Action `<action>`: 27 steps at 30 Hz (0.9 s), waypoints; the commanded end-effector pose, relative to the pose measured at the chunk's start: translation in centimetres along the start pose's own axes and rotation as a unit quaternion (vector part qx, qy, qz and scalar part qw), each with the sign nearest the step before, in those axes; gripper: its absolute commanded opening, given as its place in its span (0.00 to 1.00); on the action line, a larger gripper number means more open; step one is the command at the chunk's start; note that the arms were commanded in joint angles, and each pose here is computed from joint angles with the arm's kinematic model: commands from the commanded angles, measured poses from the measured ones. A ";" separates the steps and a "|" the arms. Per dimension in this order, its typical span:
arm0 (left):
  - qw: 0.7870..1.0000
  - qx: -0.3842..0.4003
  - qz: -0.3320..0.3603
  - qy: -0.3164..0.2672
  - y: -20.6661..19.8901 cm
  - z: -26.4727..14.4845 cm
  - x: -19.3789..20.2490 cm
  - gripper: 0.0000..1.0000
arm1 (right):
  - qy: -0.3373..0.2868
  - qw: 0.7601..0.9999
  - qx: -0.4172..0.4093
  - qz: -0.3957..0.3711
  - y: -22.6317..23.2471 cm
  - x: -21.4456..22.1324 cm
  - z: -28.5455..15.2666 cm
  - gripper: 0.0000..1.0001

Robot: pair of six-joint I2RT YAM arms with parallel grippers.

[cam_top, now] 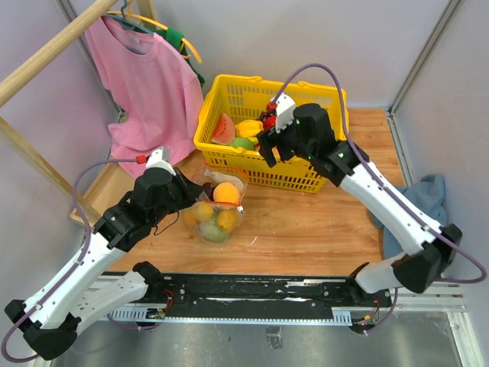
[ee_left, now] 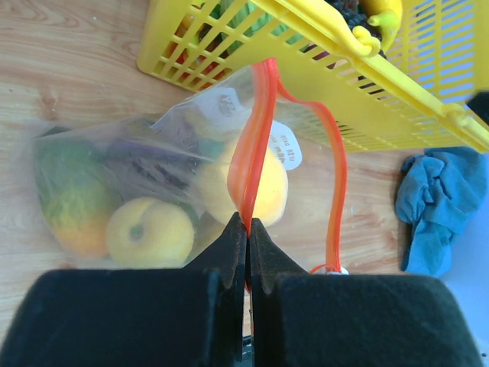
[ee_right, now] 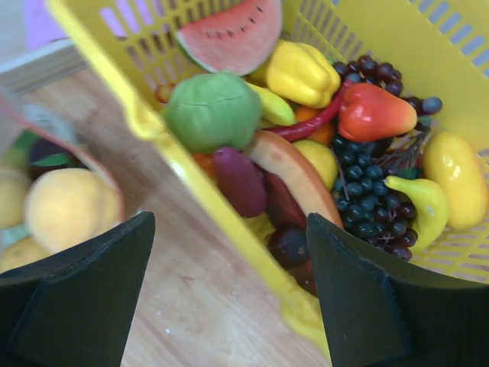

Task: Place the food in the zip-top bag and seal the zipper
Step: Pick up the fake fruit from the bin.

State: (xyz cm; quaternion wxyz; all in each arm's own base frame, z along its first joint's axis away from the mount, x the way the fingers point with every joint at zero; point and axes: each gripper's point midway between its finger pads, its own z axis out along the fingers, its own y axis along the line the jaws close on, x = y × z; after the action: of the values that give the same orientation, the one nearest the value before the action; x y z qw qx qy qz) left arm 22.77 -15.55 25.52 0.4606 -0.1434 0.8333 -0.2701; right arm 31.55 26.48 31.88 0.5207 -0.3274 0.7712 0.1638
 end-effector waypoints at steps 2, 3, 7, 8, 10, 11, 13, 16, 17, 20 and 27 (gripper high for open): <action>0.999 -0.001 0.030 -0.019 -0.5 -0.5 -1.7 0.00 | 0.036 0.998 0.016 0.040 -3.7 0.6 3.1 0.83; 0.999 -0.002 0.034 -0.014 -0.5 -0.4 -1.6 0.00 | 0.034 0.998 0.016 0.050 -4.4 0.3 3.9 0.83; 0.999 -0.007 0.048 0.003 -0.3 -0.1 -0.9 0.00 | 0.045 0.997 0.015 0.067 -6.5 1.3 7.5 0.84; 0.999 -0.005 0.050 0.005 -0.3 0.0 -0.8 0.00 | 0.050 0.996 0.016 0.070 -6.9 1.5 8.3 0.84; 0.999 -0.001 0.053 0.005 -0.4 0.0 -0.8 0.00 | 0.058 0.995 0.023 0.078 -7.9 2.2 9.8 0.84; 0.999 0.003 0.054 0.004 -0.5 0.0 -0.7 0.00 | 0.060 0.995 0.026 0.081 -8.3 2.4 10.5 0.84; 0.998 0.013 0.058 0.005 -0.8 0.0 -0.7 0.00 | 0.062 0.994 0.040 0.082 -9.3 2.7 11.7 0.83; 0.998 0.027 0.059 0.004 -1.2 0.1 -0.6 0.00 | 0.057 0.992 0.093 0.071 -11.9 2.7 12.8 0.83; 0.998 0.028 0.059 0.004 -1.2 0.1 -0.6 0.00 | 0.056 0.990 0.108 0.067 -12.7 2.8 13.1 0.84; 0.998 0.028 0.061 0.003 -1.1 0.2 -0.4 0.00 | 0.062 0.985 0.149 0.067 -15.2 3.6 14.1 0.87; 0.997 0.031 0.067 0.008 -1.1 0.9 0.0 0.00 | 0.080 0.976 0.173 0.101 -18.1 6.6 17.3 0.95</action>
State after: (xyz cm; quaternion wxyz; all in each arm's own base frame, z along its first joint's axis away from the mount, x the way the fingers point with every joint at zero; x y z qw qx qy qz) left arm 22.91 -16.32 24.91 0.4588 -0.0782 0.8482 -0.2530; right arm 51.71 22.46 21.08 0.4745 -0.1987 0.8551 0.0648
